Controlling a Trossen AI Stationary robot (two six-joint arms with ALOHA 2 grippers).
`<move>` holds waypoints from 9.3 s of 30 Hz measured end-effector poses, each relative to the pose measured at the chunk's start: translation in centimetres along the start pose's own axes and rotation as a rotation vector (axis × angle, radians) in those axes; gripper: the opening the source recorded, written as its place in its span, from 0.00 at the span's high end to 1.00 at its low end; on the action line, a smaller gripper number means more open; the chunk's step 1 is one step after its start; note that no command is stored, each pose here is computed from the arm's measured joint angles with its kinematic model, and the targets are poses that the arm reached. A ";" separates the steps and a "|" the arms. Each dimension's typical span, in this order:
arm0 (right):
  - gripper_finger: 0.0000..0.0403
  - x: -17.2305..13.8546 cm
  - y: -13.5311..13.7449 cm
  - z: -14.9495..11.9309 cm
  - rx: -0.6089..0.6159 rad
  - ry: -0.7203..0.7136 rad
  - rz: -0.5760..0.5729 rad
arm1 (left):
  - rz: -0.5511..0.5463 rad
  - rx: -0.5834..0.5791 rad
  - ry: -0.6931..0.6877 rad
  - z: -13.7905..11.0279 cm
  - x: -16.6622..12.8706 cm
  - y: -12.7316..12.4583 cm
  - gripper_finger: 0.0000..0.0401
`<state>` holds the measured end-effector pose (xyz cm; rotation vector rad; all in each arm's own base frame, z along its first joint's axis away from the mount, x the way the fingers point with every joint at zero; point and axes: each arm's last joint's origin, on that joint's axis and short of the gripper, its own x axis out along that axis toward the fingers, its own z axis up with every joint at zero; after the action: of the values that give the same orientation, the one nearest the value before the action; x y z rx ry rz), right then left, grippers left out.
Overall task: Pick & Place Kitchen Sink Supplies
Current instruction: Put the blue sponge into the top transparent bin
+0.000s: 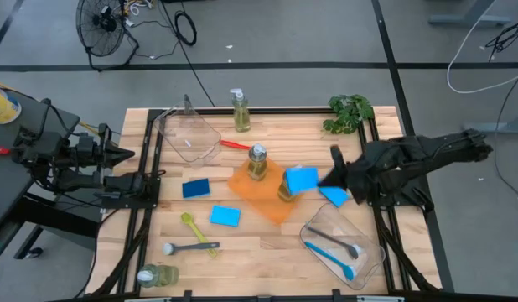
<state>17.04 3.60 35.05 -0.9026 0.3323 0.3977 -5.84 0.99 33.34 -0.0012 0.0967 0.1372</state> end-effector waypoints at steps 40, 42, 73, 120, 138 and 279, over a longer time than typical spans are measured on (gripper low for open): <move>1.00 3.2 -12.1 -7.7 0.971 -0.481 -0.394 | 0.000 0.000 -0.001 0.0 0.0 0.0 0.99; 1.00 3.5 -12.3 -8.0 1.031 -0.514 -0.377 | 0.000 0.000 0.000 0.0 0.0 0.0 0.99; 1.00 4.2 -12.9 -8.5 1.244 -0.607 -0.327 | -0.005 0.003 -0.221 2.1 0.0 -0.1 0.99; 1.00 3.8 -12.7 -5.9 1.113 -0.804 -0.101 | 0.214 -0.137 -0.421 11.2 18.4 -3.3 0.16; 1.00 4.4 -12.1 -5.5 1.069 -0.796 0.132 | -0.174 -0.275 -0.346 9.5 27.2 -0.2 0.18; 0.47 8.6 -13.0 -10.9 1.257 -0.686 0.028 | 0.932 -0.034 0.956 -2.7 24.0 6.9 0.96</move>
<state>29.40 -10.76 33.95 0.4804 -0.0774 0.4034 16.68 11.04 28.37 -0.0562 1.0539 1.0672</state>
